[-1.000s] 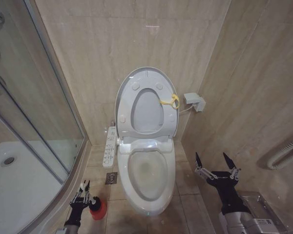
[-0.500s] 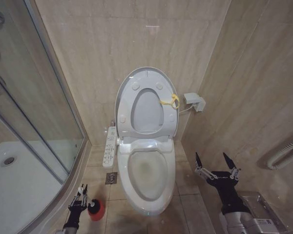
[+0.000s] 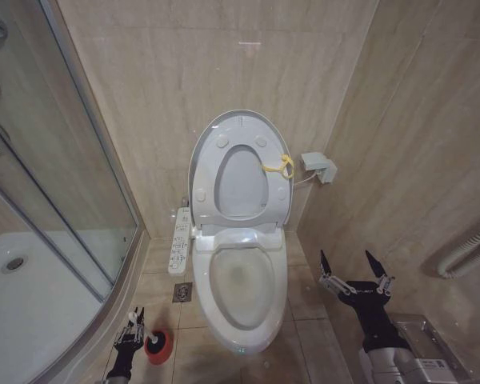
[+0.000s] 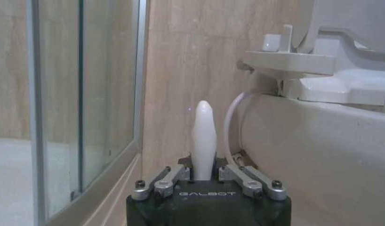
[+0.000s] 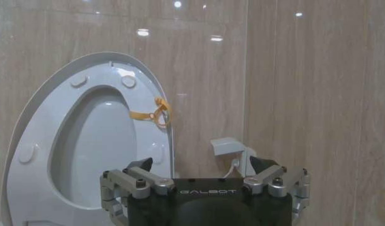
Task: Open the toilet lid, clean the toilet bowl with a toilet brush, close the toilet lid, and flush.
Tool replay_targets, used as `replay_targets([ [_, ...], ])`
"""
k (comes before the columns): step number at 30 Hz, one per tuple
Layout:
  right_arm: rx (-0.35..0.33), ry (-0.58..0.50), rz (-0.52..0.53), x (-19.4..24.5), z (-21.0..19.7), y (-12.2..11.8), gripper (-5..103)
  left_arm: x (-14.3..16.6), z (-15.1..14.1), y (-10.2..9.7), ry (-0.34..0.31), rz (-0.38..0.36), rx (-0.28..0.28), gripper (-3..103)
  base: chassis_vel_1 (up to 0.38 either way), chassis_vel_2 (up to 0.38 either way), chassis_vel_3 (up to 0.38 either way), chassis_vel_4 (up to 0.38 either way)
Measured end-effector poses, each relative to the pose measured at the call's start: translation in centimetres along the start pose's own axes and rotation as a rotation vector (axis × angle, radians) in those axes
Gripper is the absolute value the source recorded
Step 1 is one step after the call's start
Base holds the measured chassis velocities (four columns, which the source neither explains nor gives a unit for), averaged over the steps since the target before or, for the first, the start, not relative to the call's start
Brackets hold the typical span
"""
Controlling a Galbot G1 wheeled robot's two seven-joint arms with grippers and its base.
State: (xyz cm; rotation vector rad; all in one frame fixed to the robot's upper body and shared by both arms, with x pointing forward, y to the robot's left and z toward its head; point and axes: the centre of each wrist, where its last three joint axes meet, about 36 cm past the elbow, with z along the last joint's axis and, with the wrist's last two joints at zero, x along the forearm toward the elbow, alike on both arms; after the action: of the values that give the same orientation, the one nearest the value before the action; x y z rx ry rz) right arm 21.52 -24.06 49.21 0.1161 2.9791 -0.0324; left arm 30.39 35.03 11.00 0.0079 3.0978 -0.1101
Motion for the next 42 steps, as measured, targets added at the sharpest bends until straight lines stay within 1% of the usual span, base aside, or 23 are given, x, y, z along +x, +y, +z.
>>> replay_targets([
  [3,0.000,0.000,0.000,0.0,0.0,0.0,100,-0.2,0.1,0.0,0.003,0.004,-0.001,20,0.000,0.000,0.000,0.000],
  [5,0.000,0.000,0.000,0.0,0.0,0.0,100,-0.5,0.2,0.2,0.006,0.029,-0.004,20,0.000,0.000,0.000,0.000],
  [10,0.000,0.000,0.000,0.0,0.0,0.0,100,-0.9,0.1,0.3,0.003,0.048,-0.008,20,0.000,0.000,0.000,0.000],
  [18,0.000,0.000,0.000,0.0,0.0,0.0,100,-0.9,0.4,0.5,0.020,0.064,-0.029,20,0.000,0.000,0.000,0.000],
  [24,0.000,0.000,0.000,0.0,0.0,0.0,100,-0.5,0.5,0.7,0.029,0.066,-0.032,20,0.000,0.000,0.000,0.000],
  [31,0.000,0.000,0.000,0.0,0.0,0.0,100,-0.3,0.2,0.8,0.023,0.077,-0.033,20,0.000,0.000,0.000,0.000],
  [32,0.000,0.000,0.000,0.0,0.0,0.0,100,-0.3,0.2,0.8,0.021,0.077,-0.033,34,0.000,0.000,0.000,0.000],
  [38,0.000,0.000,0.000,0.0,0.0,0.0,100,-0.1,-0.3,0.8,0.009,0.083,-0.034,34,0.000,0.000,0.000,0.000],
  [39,0.000,0.000,0.000,0.0,0.0,0.0,100,-0.1,-0.5,0.7,0.007,0.085,-0.032,61,0.000,0.000,0.000,0.000],
  [42,0.000,0.000,0.000,0.0,0.0,0.0,100,-0.1,-1.0,0.5,0.007,0.091,-0.027,61,0.000,0.000,0.000,0.000],
])
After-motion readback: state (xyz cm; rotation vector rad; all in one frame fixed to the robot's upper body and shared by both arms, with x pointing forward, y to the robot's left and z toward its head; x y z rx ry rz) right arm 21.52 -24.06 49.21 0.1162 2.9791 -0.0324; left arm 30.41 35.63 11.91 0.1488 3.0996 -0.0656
